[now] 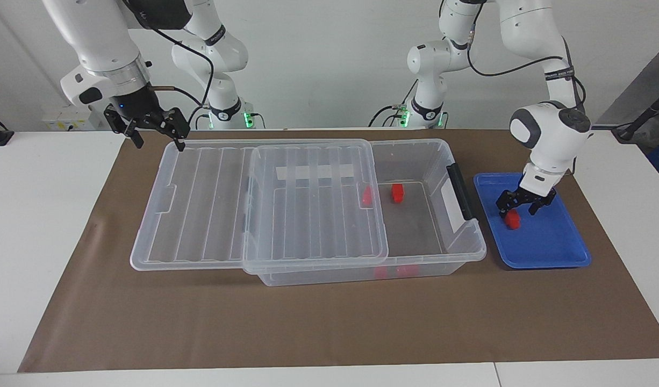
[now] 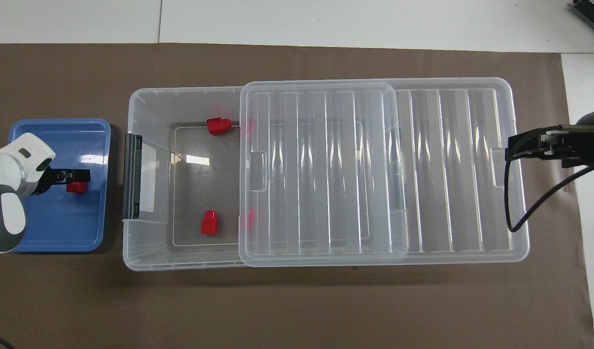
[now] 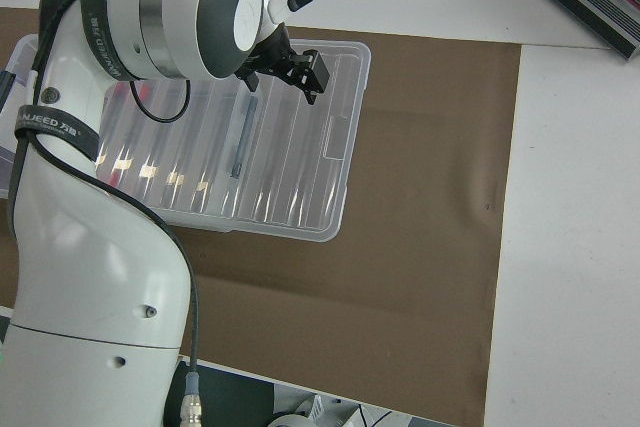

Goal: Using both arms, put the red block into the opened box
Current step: 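Close the left gripper on the red block and lift it, then carry the red block into the open box with the left gripper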

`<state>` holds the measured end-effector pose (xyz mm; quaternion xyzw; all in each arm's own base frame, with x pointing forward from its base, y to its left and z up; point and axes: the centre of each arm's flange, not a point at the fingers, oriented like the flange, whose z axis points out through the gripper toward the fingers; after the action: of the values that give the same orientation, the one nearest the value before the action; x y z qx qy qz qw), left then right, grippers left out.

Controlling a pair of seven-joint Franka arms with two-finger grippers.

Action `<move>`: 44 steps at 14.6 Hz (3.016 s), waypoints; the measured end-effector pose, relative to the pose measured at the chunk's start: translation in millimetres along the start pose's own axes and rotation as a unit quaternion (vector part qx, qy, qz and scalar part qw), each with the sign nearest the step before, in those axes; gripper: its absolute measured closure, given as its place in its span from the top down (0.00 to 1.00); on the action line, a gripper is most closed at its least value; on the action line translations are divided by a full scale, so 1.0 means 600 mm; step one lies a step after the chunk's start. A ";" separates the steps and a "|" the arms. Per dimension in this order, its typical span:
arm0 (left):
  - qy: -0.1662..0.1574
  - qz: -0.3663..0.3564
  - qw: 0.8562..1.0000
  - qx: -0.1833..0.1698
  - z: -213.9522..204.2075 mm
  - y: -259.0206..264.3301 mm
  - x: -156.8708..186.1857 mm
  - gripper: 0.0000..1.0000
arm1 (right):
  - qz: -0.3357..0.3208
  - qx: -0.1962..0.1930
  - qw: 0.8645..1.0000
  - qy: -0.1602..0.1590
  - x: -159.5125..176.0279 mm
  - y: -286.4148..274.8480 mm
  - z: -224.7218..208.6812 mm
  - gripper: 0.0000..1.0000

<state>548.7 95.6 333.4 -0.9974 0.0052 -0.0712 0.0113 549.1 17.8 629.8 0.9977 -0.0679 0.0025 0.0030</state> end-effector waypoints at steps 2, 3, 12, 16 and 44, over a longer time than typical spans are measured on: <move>-0.005 0.009 1.000 0.001 0.010 -0.017 -0.005 1.00 | 0.001 0.000 1.000 -0.002 0.000 0.001 0.001 1.00; -0.008 0.011 1.000 0.001 0.018 -0.022 -0.007 1.00 | 0.001 -0.001 1.000 -0.003 -0.001 0.001 0.001 1.00; -0.013 0.017 1.000 0.000 0.051 -0.018 -0.008 0.83 | 0.002 -0.001 1.000 -0.004 -0.001 0.004 0.002 1.00; -0.012 0.019 1.000 -0.001 0.050 -0.014 -0.007 0.41 | 0.003 -0.001 1.000 -0.004 -0.001 0.005 0.002 1.00; -0.014 -0.160 0.985 -0.056 -0.173 0.528 0.047 0.34 | 0.012 -0.002 1.000 -0.015 0.000 0.022 0.018 1.00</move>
<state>559.3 -223.8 432.5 -0.9853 -0.1504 -0.0578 -0.0562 547.5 4.4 619.3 0.9967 -0.0800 -0.0130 0.0043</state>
